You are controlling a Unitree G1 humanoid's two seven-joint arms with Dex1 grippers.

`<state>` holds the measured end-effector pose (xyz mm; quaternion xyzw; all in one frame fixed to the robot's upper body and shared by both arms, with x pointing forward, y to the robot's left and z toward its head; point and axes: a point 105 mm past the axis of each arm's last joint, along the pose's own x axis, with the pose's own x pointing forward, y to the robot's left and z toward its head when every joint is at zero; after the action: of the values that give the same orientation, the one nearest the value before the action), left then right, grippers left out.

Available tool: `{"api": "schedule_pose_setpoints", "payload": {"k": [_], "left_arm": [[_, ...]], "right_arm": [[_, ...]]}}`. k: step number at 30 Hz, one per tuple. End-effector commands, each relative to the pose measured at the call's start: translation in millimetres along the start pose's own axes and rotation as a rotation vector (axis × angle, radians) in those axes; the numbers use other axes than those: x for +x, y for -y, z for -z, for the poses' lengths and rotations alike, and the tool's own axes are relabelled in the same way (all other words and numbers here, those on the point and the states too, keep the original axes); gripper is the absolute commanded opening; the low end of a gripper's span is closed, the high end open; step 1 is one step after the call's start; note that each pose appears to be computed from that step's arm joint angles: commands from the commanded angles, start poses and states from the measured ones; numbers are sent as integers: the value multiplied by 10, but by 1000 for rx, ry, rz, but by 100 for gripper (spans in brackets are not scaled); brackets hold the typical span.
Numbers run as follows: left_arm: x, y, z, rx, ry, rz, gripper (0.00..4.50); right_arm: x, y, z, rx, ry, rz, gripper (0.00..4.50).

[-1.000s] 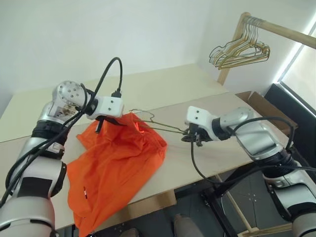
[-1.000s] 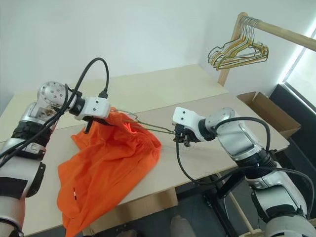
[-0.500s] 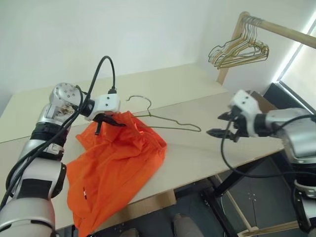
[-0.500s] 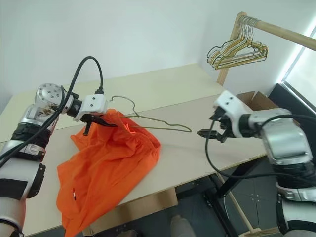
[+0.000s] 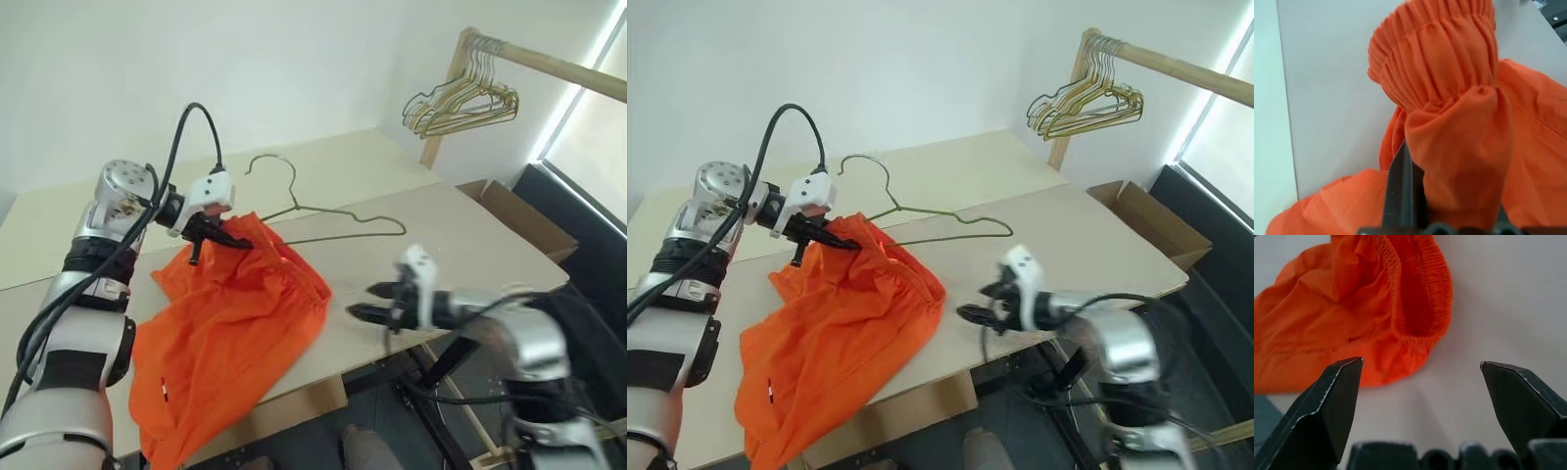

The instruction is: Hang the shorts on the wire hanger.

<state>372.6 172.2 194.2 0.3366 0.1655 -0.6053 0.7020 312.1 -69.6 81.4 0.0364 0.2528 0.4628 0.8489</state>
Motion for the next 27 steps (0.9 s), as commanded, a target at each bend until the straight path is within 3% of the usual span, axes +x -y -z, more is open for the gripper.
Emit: {"api": "schedule_pose_setpoints", "payload": {"k": [1, 7, 8, 10, 21, 27], "left_arm": [[-126, -50, -114, 36, 24, -36, 0], [-159, -31, -99, 38, 16, -39, 0], [-166, -34, -95, 37, 14, -43, 0], [-175, -37, -91, 37, 11, -48, 0], [-175, -71, -46, 26, 5, -78, 0], [-227, -15, 17, 30, 10, -61, 0]], "right_arm": [[209, 82, -84, 27, 21, 21, 448], [380, -118, -47, 4, -1, -74, 448], [390, -136, -39, 1, -3, -85, 431], [394, -164, -49, -12, 8, -103, 392], [242, -90, 19, -4, 1, -74, 3], [-15, 40, -19, -34, -16, -66, 3]]}}
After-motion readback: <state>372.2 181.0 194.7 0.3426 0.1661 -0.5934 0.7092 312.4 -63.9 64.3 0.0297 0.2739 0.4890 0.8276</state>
